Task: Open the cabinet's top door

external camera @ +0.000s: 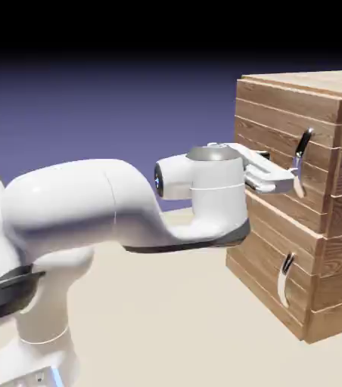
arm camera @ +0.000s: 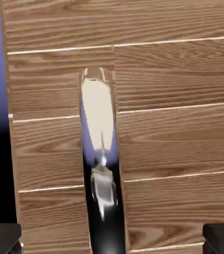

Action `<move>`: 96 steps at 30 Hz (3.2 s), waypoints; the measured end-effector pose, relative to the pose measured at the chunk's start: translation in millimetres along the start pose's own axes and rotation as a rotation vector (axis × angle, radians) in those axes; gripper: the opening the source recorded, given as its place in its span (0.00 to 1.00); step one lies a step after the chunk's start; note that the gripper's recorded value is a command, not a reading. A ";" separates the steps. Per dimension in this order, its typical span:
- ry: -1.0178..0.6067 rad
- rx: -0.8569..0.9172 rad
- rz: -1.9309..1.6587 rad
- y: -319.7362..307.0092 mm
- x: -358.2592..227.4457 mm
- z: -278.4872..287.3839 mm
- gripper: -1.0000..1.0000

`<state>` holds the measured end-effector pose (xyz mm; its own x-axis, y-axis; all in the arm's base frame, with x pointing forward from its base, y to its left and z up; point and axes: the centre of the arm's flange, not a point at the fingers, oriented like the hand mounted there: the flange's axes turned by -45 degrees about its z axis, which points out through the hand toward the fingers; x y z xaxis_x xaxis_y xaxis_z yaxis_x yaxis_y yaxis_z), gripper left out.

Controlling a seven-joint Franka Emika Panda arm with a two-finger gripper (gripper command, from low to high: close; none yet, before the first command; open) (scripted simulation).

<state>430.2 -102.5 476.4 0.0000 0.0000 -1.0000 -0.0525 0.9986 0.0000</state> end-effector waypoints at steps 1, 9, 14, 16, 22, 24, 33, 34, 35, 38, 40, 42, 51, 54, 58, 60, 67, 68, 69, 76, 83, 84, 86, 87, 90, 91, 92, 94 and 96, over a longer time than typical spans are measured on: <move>0.000 0.000 0.000 0.0 0.0 0.0 0.50; 0.000 0.021 0.001 2.9 -0.2 43.5 0.00; 0.000 0.104 0.000 16.4 -0.2 17.8 0.00; 0.000 0.128 0.001 20.6 -0.2 10.6 0.00; -0.001 0.182 0.001 30.9 -0.2 -5.4 0.00; 0.001 0.194 0.014 32.4 -0.7 -7.4 0.00; -0.001 0.260 -0.001 47.2 -0.2 -27.6 0.00; -0.001 0.264 -0.001 48.6 -0.1 -29.0 0.00; -0.001 0.278 0.000 52.1 -0.1 -32.7 0.00; -0.001 0.333 0.000 65.1 -0.2 -47.4 0.00; -0.001 0.370 0.000 74.2 -0.2 -56.6 0.00; -0.001 0.406 0.000 83.5 -0.2 -65.5 0.00; 0.000 0.560 -0.001 126.3 -0.1 -99.0 0.00; 0.000 0.609 -0.001 140.9 -0.1 -108.3 0.00; 0.000 0.675 -0.001 161.3 -0.1 -119.6 0.00; 0.000 0.709 -0.001 172.1 -0.1 -124.9 0.00; 0.000 0.843 0.000 216.2 -0.1 -142.1 0.00; 0.000 0.865 0.000 223.7 -0.1 -144.3 0.00; 0.000 0.888 0.000 231.7 -0.1 -146.6 0.00; 0.000 1.068 0.001 294.5 -0.2 -157.3 0.00; 0.000 1.246 0.001 357.3 -0.2 -156.8 0.00; 0.000 1.269 0.001 365.2 -0.2 -155.9 0.00; 0.000 1.310 0.001 379.7 -0.2 -153.8 0.00; 0.000 1.329 0.001 386.3 -0.2 -152.7 0.00; 0.000 1.378 0.001 403.4 -0.2 -149.1 0.00; 0.000 1.393 0.001 408.3 -0.2 -147.9 0.00; 0.000 1.406 0.001 412.9 -0.2 -146.7 0.00; 0.000 1.431 0.001 421.3 -0.2 -144.4 0.00; 0.000 1.454 0.001 428.9 -0.2 -142.0 0.00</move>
<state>265.8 318.3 476.6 0.0004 0.0005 -1.0000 0.9856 0.1690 0.0005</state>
